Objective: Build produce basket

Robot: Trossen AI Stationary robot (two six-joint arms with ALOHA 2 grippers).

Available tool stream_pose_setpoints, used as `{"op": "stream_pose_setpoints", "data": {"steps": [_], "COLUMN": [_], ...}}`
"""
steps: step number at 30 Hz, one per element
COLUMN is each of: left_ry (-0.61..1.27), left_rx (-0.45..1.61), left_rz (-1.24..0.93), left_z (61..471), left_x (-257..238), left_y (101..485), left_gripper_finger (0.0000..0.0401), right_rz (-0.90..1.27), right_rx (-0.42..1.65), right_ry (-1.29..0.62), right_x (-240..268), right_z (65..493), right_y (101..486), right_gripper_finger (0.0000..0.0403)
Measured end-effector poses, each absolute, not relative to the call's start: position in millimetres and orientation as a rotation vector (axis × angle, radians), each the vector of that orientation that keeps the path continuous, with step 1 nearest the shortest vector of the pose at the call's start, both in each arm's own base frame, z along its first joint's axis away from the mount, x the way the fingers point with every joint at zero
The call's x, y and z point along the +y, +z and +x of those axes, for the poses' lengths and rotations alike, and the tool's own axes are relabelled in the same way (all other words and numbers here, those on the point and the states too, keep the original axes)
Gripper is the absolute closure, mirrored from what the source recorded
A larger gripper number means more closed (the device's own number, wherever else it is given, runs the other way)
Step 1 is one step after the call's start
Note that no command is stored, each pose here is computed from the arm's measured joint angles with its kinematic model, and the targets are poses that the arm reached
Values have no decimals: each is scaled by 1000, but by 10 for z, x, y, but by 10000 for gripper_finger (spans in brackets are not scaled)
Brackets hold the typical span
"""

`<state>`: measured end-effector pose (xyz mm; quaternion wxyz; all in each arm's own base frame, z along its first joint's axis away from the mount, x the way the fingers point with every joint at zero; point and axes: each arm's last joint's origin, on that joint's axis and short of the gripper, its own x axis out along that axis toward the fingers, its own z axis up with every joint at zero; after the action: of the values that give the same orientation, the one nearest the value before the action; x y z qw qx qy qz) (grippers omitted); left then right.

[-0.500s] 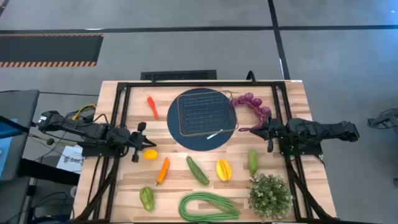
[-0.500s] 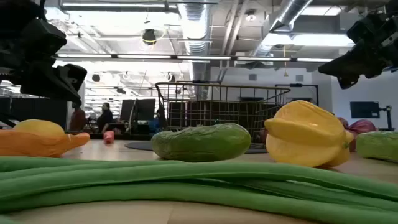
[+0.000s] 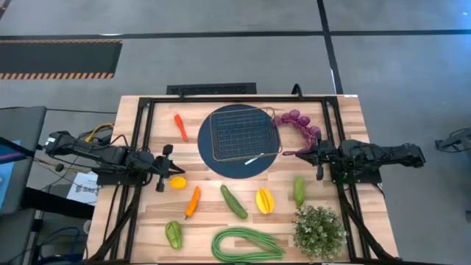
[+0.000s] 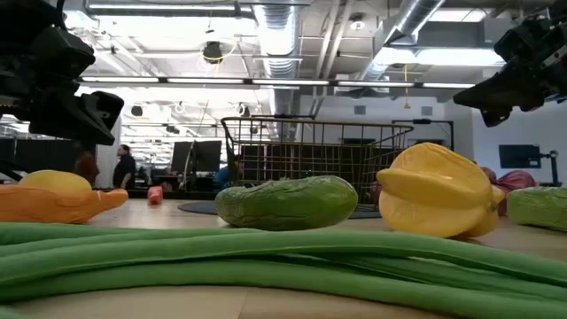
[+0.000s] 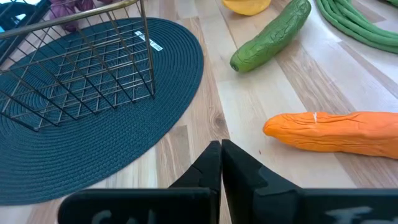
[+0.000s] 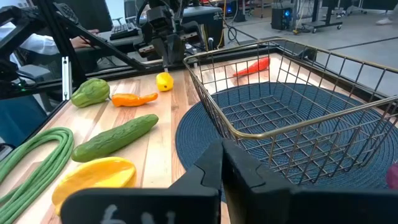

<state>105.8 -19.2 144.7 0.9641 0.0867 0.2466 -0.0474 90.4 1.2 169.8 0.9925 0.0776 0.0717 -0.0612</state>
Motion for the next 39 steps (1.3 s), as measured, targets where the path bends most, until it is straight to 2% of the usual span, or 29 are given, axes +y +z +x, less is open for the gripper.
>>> {"op": "stream_pose_setpoints", "data": {"steps": [33,39], "left_ry": [-96,-85], "left_rx": [499,498], "left_rz": [177,246], "left_z": [1058,1058], "left_x": [-192,-184], "left_y": [1447,1447], "left_gripper_finger": [401,401], "right_rz": [156,156], "right_rx": [144,143], "right_ry": [-122,-122], "right_x": [13,13], "right_z": [903,903], "right_y": [1699,1699], "right_gripper_finger": [377,377]}}
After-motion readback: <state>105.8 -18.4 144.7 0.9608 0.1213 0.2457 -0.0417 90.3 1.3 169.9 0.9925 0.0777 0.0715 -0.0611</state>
